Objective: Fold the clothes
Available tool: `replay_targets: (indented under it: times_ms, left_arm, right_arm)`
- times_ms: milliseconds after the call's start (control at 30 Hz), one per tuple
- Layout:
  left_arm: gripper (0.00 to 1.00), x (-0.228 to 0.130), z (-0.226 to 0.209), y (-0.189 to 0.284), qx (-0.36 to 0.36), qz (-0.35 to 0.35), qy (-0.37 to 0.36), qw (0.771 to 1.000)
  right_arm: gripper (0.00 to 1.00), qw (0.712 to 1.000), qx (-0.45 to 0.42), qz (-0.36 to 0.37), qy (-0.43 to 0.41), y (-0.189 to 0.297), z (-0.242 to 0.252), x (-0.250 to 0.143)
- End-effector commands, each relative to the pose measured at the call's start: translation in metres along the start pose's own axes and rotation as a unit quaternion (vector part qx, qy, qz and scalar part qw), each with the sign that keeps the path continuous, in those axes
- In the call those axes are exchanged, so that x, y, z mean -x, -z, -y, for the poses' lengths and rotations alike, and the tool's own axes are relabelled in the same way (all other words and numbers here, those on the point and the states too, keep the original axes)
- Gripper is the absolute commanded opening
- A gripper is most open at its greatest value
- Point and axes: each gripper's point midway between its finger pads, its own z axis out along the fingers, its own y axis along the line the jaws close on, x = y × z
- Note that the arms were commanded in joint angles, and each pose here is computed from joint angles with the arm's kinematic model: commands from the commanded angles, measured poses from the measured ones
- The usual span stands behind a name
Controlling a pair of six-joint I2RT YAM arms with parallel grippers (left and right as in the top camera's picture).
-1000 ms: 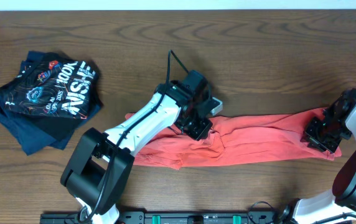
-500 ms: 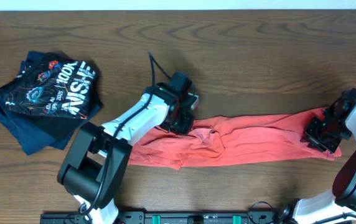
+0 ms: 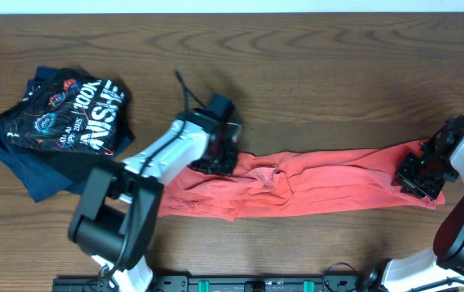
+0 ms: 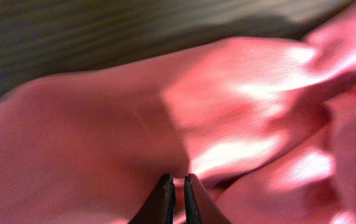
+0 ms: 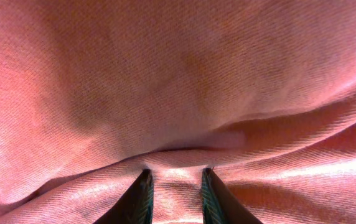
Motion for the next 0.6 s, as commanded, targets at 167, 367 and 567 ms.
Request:
replay_targets:
  times_ms: [167, 367, 567]
  left_arm:
    - [0.13, -0.017, -0.052, 0.048, 0.013, -0.001, 0.179, 0.984]
    - [0.14, -0.032, -0.064, 0.043, 0.022, -0.024, 0.209, 0.977]
    - [0.25, -0.04, -0.073, 0.017, 0.022, -0.016, 0.213, 0.977]
  right_arm:
    - [0.25, 1.0, 0.0, 0.004, 0.01, 0.001, -0.005, -0.001]
    - [0.25, 1.0, 0.001, 0.006, 0.01, 0.001, -0.005, 0.0]
    - [0.25, 1.0, 0.001, 0.006, 0.01, 0.001, -0.005, 0.0]
